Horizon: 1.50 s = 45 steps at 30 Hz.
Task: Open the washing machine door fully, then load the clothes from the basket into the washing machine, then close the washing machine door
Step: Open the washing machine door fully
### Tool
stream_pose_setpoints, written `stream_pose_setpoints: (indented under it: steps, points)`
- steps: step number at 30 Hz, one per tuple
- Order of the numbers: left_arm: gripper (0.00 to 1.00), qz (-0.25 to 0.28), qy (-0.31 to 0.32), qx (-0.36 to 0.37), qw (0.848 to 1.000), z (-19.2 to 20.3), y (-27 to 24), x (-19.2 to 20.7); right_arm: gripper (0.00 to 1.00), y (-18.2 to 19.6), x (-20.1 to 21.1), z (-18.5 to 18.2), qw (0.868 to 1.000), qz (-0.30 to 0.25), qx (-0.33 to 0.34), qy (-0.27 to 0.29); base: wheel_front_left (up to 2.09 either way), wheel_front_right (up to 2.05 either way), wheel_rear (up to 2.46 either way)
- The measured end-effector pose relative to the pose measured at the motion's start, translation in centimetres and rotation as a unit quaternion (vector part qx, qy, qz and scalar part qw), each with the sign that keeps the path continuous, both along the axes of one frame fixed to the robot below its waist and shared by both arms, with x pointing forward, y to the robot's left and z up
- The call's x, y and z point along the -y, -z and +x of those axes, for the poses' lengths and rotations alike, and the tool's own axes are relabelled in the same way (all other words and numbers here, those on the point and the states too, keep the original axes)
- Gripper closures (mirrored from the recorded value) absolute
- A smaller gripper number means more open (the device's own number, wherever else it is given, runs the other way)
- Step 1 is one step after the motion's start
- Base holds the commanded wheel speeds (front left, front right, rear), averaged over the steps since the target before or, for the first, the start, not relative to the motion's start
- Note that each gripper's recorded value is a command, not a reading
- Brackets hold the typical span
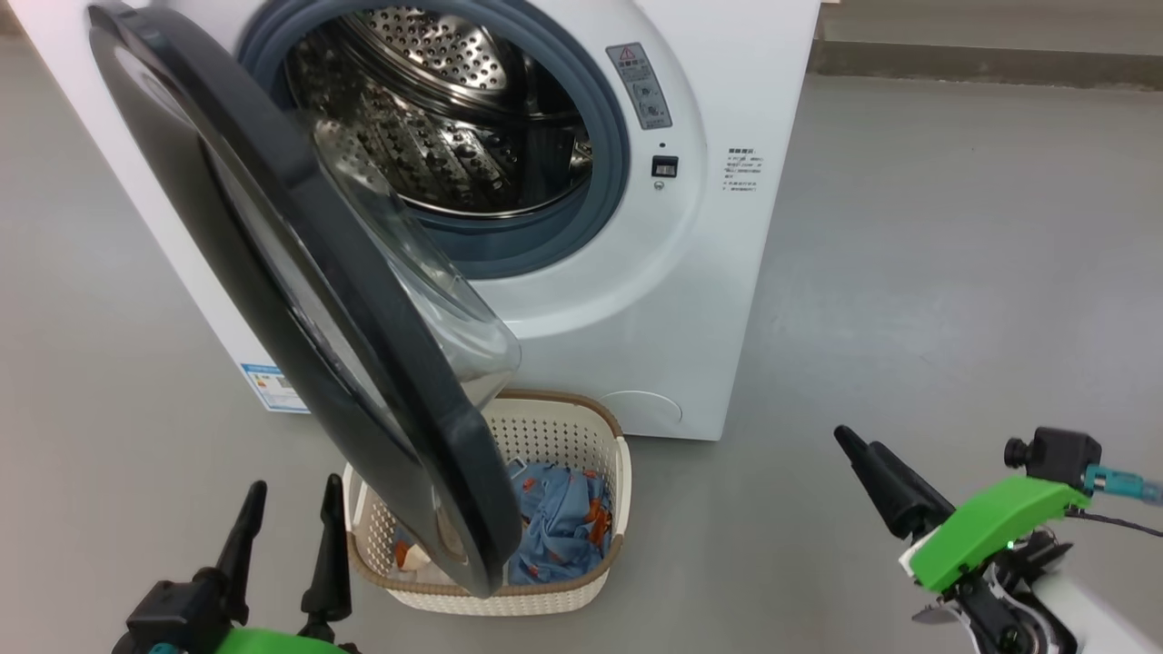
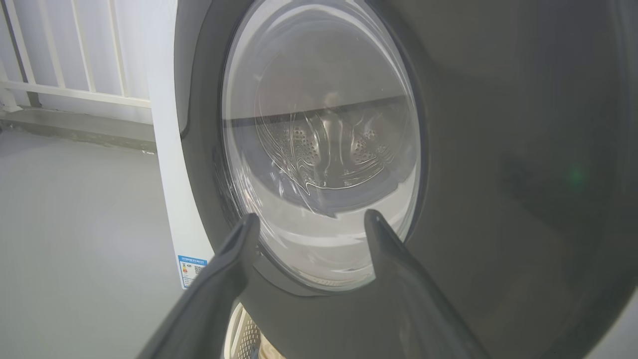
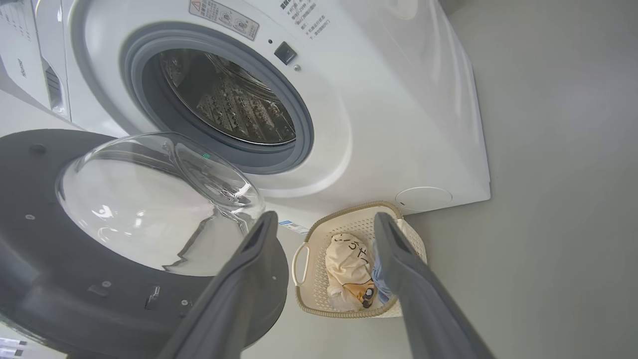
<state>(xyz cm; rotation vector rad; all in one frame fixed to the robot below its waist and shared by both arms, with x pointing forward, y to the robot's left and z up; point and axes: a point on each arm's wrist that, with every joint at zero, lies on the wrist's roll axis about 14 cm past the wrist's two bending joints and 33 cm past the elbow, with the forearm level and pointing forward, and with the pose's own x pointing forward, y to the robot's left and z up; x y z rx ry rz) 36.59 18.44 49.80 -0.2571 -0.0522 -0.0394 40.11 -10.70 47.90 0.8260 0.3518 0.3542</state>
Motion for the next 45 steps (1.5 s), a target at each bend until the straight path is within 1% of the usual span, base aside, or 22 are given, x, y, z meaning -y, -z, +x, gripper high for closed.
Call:
stream_pose_setpoints:
  steps: [4, 7, 11, 12, 13, 14, 17, 19, 24, 29, 37, 41, 45]
  points:
    - [0.0, 0.0, -0.001, 0.003, 1.0, -0.1, -0.2, 0.0, 0.0, 0.5, 0.5, -0.6, 0.999, -0.03, 0.03, 0.019, 0.0, 0.0, 0.0]
    - [0.0, -0.001, -0.003, 0.005, 1.0, -0.2, -0.4, -0.1, 0.0, 1.0, 1.0, -1.0, 0.997, -0.063, 0.047, 0.022, 0.0, 0.0, 0.0]
    - [0.0, -0.001, -0.007, 0.007, 1.0, -0.4, -0.4, -0.4, 0.0, 1.7, 1.6, -1.4, 0.994, -0.092, 0.053, 0.024, 0.0, 0.0, 0.0]
    - [0.0, -0.001, -0.007, 0.007, 1.0, -0.4, -0.4, -0.4, 0.0, 1.7, 1.6, -1.4, 0.994, -0.092, 0.053, 0.024, 0.0, 0.0, 0.0]
    - [0.0, -0.002, -0.008, 0.005, 1.0, -0.5, -0.3, -0.4, 0.0, 1.9, 1.8, -1.5, 0.993, -0.105, 0.056, 0.023, 0.0, 0.0, 0.0]
    - [0.0, -0.002, -0.008, 0.002, 1.0, -0.7, -0.1, -0.5, 0.0, 1.7, 2.3, -1.4, 0.991, -0.111, 0.062, 0.031, 0.0, 0.0, 0.0]
    - [0.0, -0.003, -0.009, 0.002, 1.0, -0.8, -0.1, -0.4, 0.0, 0.8, 3.9, -0.8, 0.984, -0.141, 0.092, 0.054, 0.0, 0.0, 0.0]
    - [0.0, -0.003, -0.009, 0.003, 1.0, -0.8, -0.1, -0.4, 0.0, 0.2, 4.6, -0.6, 0.98, -0.151, 0.107, 0.069, 0.0, 0.0, 0.0]
    - [0.0, -0.003, -0.009, 0.003, 1.0, -0.8, -0.1, -0.5, 0.0, -0.3, 4.7, -1.2, 0.97, -0.182, 0.136, 0.082, 0.0, 0.0, 0.0]
    - [0.0, -0.003, -0.01, 0.001, 1.0, -0.9, 0.0, -0.5, 0.0, -1.2, 4.4, -1.5, 0.959, -0.212, 0.167, 0.084, 0.0, 0.0, 0.0]
    - [0.0, -0.003, -0.012, 0.0, 1.0, -0.9, 0.1, -0.7, 0.0, -0.9, 5.3, -2.3, 0.943, -0.262, 0.179, 0.097, 0.0, 0.0, 0.0]
    - [0.0, -0.003, -0.013, 0.0, 1.0, -1.0, 0.0, -0.7, 0.0, -0.4, 5.3, -2.7, 0.94, -0.276, 0.174, 0.095, 0.0, 0.0, 0.0]
    - [0.0, -0.003, -0.014, 0.0, 1.0, -1.0, 0.1, -0.7, 0.0, 1.0, 5.7, -3.2, 0.941, -0.288, 0.156, 0.09, 0.0, 0.0, 0.0]
